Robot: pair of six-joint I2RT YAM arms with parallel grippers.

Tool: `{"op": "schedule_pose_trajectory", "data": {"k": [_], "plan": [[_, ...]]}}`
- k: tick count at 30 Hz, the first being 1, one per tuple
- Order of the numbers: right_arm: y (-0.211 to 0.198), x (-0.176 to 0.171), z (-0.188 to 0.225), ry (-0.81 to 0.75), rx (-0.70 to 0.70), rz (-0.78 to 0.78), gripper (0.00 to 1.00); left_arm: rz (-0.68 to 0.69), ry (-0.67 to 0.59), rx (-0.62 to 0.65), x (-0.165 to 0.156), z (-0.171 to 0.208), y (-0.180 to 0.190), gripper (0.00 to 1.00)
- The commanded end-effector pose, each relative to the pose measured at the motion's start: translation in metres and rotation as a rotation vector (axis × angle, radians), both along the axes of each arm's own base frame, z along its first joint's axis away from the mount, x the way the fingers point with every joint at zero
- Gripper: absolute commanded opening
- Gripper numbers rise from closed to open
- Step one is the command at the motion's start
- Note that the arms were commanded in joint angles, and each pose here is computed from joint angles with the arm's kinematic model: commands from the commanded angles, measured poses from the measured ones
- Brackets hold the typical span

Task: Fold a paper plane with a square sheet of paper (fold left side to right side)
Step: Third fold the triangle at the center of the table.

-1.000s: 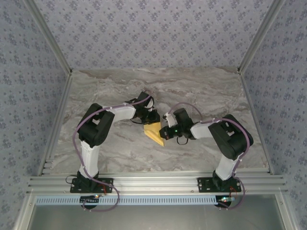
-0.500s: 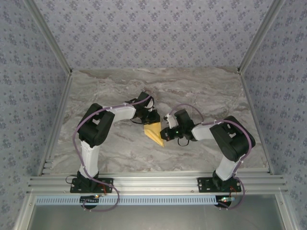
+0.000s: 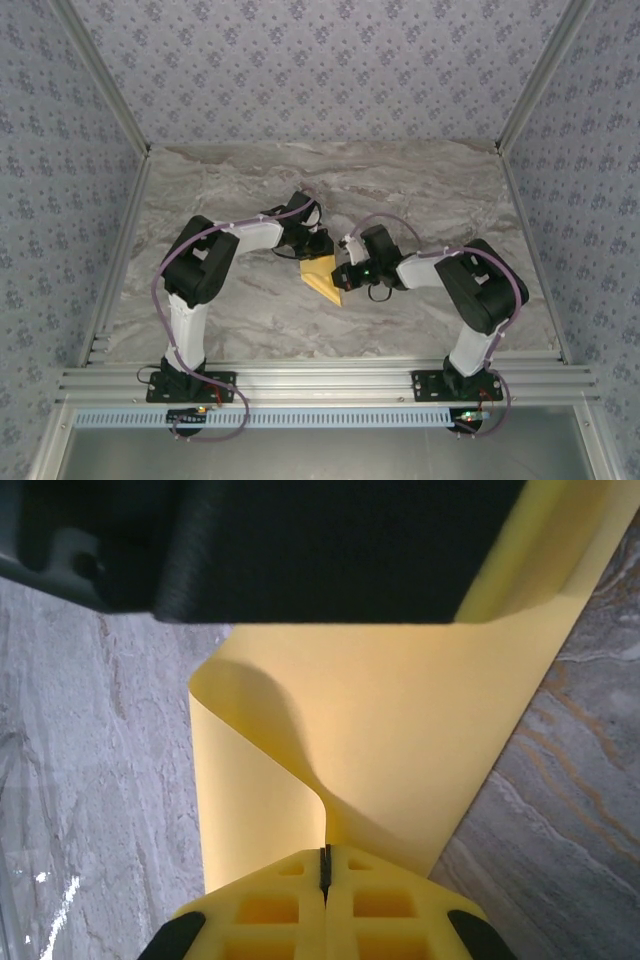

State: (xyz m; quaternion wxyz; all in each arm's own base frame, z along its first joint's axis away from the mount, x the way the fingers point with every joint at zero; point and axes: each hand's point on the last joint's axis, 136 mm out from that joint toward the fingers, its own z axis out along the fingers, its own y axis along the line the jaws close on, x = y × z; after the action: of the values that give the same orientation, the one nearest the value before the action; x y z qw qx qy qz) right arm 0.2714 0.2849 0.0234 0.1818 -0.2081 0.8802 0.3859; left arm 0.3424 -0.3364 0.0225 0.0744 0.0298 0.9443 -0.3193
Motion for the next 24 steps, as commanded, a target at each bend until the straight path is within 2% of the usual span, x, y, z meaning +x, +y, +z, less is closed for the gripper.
{"op": "schedule_pose_trajectory", "data": {"k": [1, 8, 24], "plan": [[0.002, -0.002, -0.007, 0.029, -0.019, 0.011, 0.00, -0.026, 0.037, 0.032, -0.009, -0.010, 0.000, 0.13], [-0.001, -0.004, -0.015, 0.044, -0.048, 0.004, 0.00, -0.029, 0.035, 0.026, -0.009, -0.007, -0.002, 0.13], [0.007, 0.002, 0.016, -0.015, 0.005, 0.013, 0.00, -0.023, 0.040, 0.032, -0.010, -0.010, 0.000, 0.13]]}}
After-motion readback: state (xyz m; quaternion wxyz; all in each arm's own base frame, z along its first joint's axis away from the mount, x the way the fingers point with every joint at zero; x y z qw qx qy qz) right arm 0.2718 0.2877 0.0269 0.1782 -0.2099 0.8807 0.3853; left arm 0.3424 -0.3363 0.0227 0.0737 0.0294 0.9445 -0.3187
